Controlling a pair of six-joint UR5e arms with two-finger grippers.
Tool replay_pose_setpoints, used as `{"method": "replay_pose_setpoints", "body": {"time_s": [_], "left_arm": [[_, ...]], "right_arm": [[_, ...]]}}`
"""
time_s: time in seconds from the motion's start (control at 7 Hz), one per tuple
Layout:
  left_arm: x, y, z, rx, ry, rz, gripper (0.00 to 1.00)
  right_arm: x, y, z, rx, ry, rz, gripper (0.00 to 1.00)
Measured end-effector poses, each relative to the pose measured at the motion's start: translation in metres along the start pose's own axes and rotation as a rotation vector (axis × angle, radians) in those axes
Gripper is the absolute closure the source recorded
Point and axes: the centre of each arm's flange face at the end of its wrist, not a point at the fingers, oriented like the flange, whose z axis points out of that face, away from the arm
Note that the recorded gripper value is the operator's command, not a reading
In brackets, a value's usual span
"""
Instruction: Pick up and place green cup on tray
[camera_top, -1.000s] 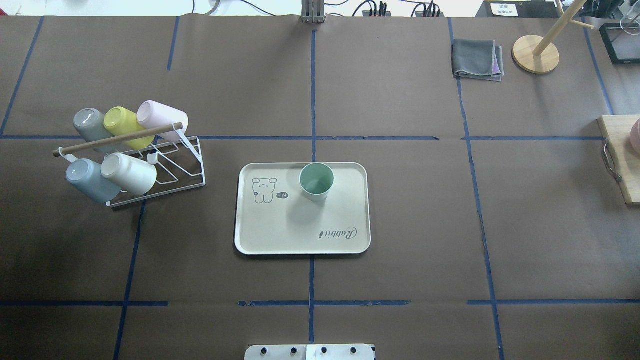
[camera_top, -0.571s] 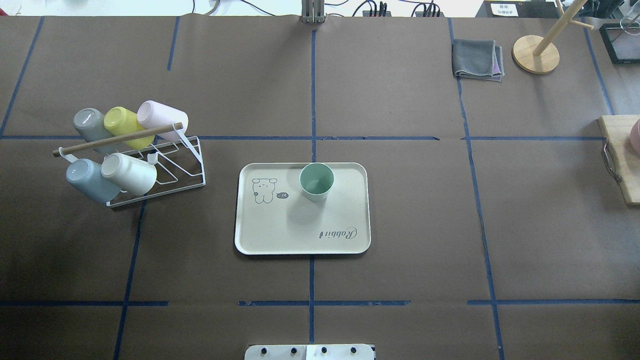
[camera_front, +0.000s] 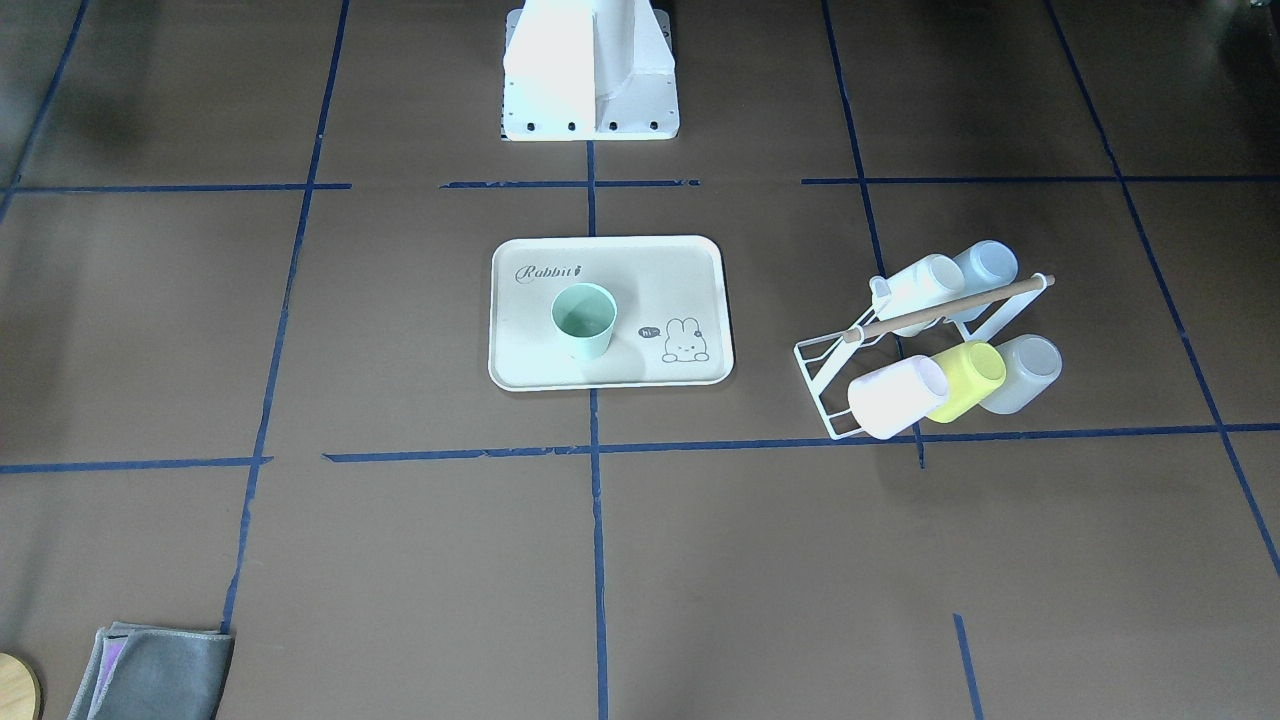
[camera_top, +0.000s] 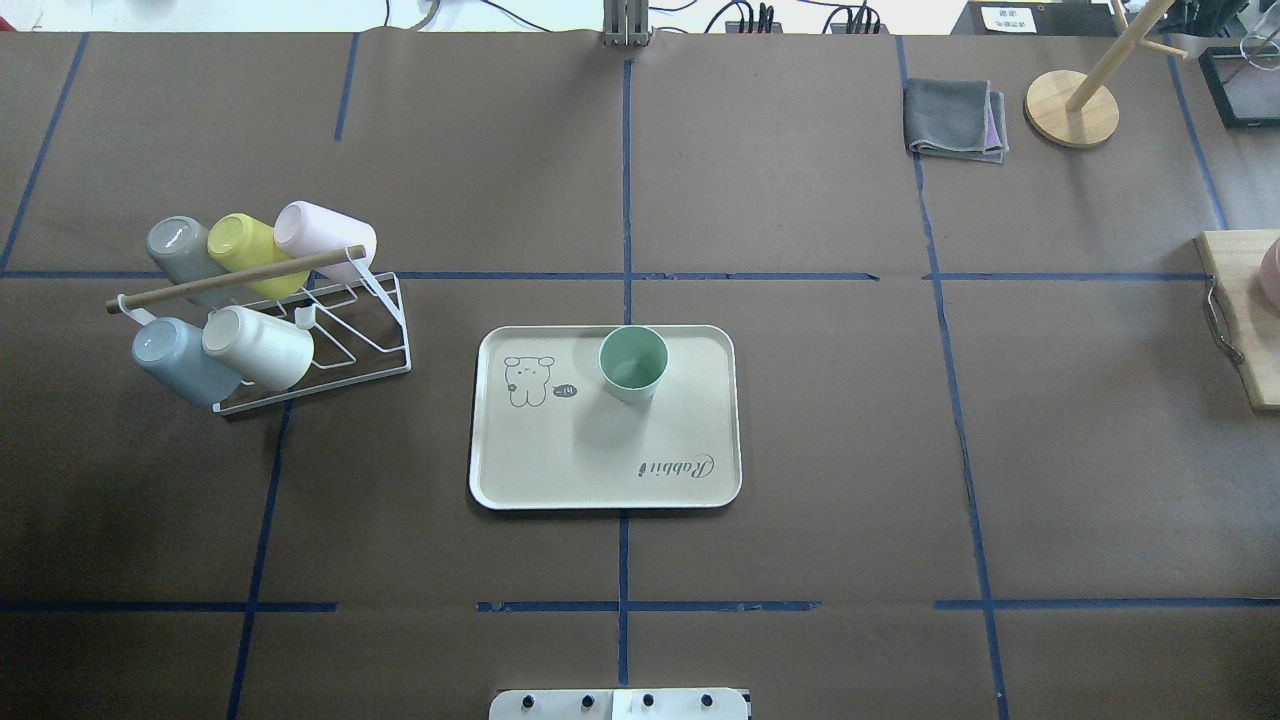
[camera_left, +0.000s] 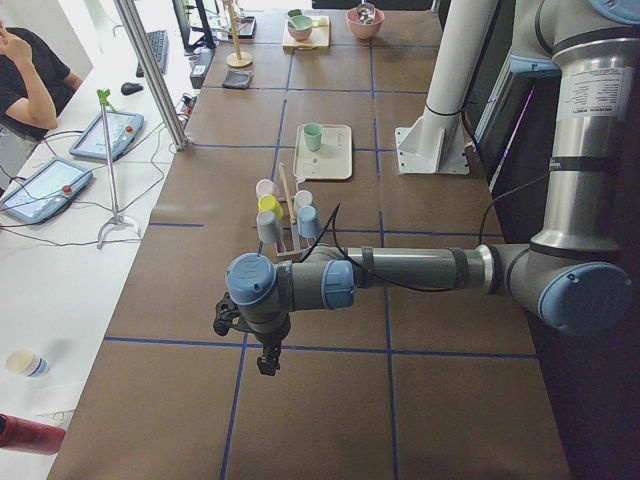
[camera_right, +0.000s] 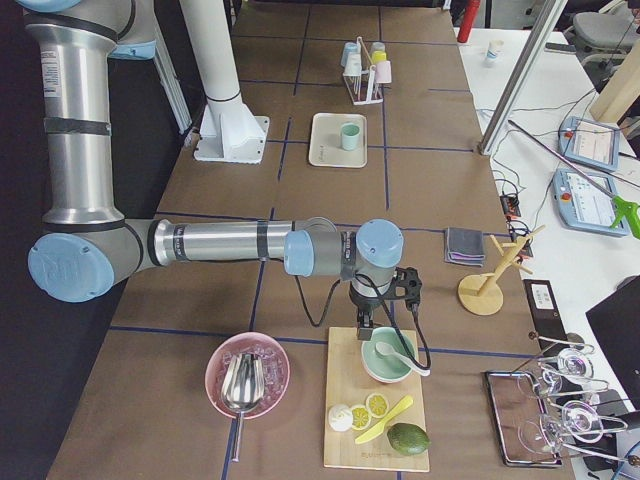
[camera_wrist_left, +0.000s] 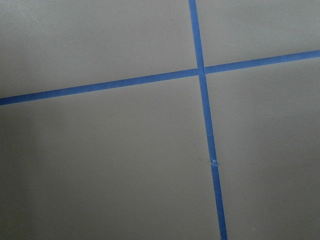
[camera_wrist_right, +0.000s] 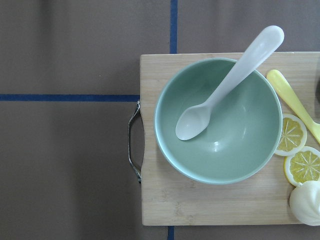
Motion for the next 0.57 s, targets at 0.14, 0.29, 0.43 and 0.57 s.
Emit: {"method": "replay_pose_setpoints", "body": {"time_s": [0.14, 0.29, 0.43, 0.57], "left_arm": [[0.000, 0.000, 0.000, 0.000, 0.000, 0.000, 0.00], [0.000, 0.000, 0.000, 0.000, 0.000, 0.000, 0.00], [0.001, -0.001, -0.001, 0.001, 0.001, 0.001, 0.00], [0.001, -0.001, -0.001, 0.002, 0.001, 0.002, 0.00]], "right_arm": [[0.005, 0.001, 0.000, 0.001, 0.001, 0.010, 0.00], [0.011, 0.003, -0.003, 0.007, 0.002, 0.021, 0.00], [0.015, 0.004, -0.005, 0.011, 0.002, 0.029, 0.00], [0.018, 0.005, -0.007, 0.014, 0.003, 0.034, 0.00]]}}
